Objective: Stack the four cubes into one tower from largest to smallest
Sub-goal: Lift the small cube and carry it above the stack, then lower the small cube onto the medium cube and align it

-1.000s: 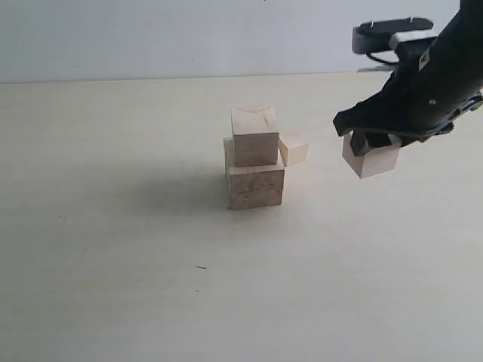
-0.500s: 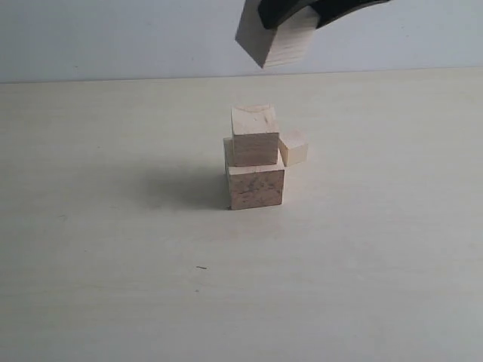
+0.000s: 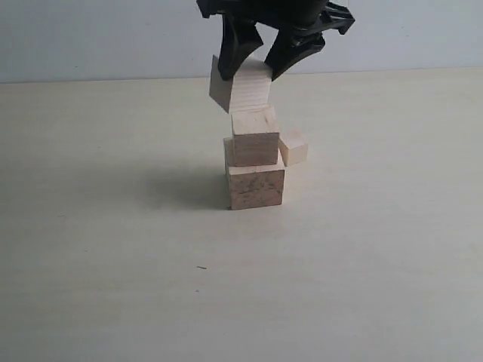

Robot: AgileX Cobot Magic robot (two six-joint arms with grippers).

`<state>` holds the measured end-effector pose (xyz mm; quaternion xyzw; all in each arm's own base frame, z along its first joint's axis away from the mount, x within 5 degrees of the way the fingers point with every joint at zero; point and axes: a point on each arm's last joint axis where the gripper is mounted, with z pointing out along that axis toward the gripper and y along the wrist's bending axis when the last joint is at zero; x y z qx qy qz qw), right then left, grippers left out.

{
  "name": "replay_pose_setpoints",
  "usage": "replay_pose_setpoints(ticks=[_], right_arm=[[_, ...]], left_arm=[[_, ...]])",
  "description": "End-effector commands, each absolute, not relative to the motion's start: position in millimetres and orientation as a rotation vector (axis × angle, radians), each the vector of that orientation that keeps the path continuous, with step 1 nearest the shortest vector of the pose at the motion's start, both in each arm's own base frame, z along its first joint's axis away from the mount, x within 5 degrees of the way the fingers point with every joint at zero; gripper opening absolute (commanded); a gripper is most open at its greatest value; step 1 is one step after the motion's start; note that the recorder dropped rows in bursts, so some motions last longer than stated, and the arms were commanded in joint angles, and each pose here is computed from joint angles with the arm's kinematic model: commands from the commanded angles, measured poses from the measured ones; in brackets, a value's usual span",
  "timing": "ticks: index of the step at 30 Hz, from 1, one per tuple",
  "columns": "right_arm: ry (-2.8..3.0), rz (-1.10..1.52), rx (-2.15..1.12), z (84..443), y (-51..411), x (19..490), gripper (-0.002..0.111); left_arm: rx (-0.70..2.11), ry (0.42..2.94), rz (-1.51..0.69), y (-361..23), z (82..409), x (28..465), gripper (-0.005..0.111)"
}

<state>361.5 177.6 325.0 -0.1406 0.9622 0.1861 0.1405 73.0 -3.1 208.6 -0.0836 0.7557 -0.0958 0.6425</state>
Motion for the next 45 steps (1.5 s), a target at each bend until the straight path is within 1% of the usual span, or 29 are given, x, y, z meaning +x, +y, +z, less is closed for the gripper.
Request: replay_pose_setpoints(ticks=[1, 2, 4, 7, 13, 17, 19, 24, 27, 37, 42, 45], right_arm=[[2.775, 0.324, -0.388, 325, 177, 361, 0.043], [2.776, 0.250, -0.289, 322, 174, 365, 0.043], [2.767, 0.255, -0.209, 318, 177, 370, 0.043], [2.742, 0.309, -0.141, 304, 194, 377, 0.043], [2.737, 0.201, -0.048, 287, 210, 379, 0.043], [2.692, 0.084, 0.019, 288, 209, 379, 0.043], [2.673, 0.095, 0.075, 294, 208, 378, 0.043], [2.691, 0.079, 0.085, 304, 203, 370, 0.043], [2.721, 0.048, 0.089, 300, 202, 369, 0.043], [2.731, 0.096, 0.090, 297, 208, 369, 0.043], [2.759, 0.088, 0.091, 285, 211, 373, 0.043], [2.734, 0.111, 0.092, 289, 211, 373, 0.043]], left_arm=[[-0.182, 1.717, -0.223, -4, 208, 72, 0.000], [-0.181, 1.711, -0.223, -4, 209, 72, 0.000], [-0.179, 1.694, -0.225, -4, 210, 70, 0.000], [-0.176, 1.669, -0.227, -3, 212, 68, 0.000], [-0.176, 1.667, -0.227, -3, 212, 68, 0.000], [-0.176, 1.667, -0.227, -3, 212, 68, 0.000], [-0.176, 1.667, -0.227, -3, 212, 68, 0.000], [-0.176, 1.667, -0.227, -3, 212, 68, 0.000], [-0.176, 1.667, -0.227, -3, 212, 68, 0.000], [-0.176, 1.667, -0.227, -3, 212, 68, 0.000], [-0.176, 1.667, -0.227, -3, 212, 68, 0.000], [-0.176, 1.667, -0.227, -3, 212, 68, 0.000]])
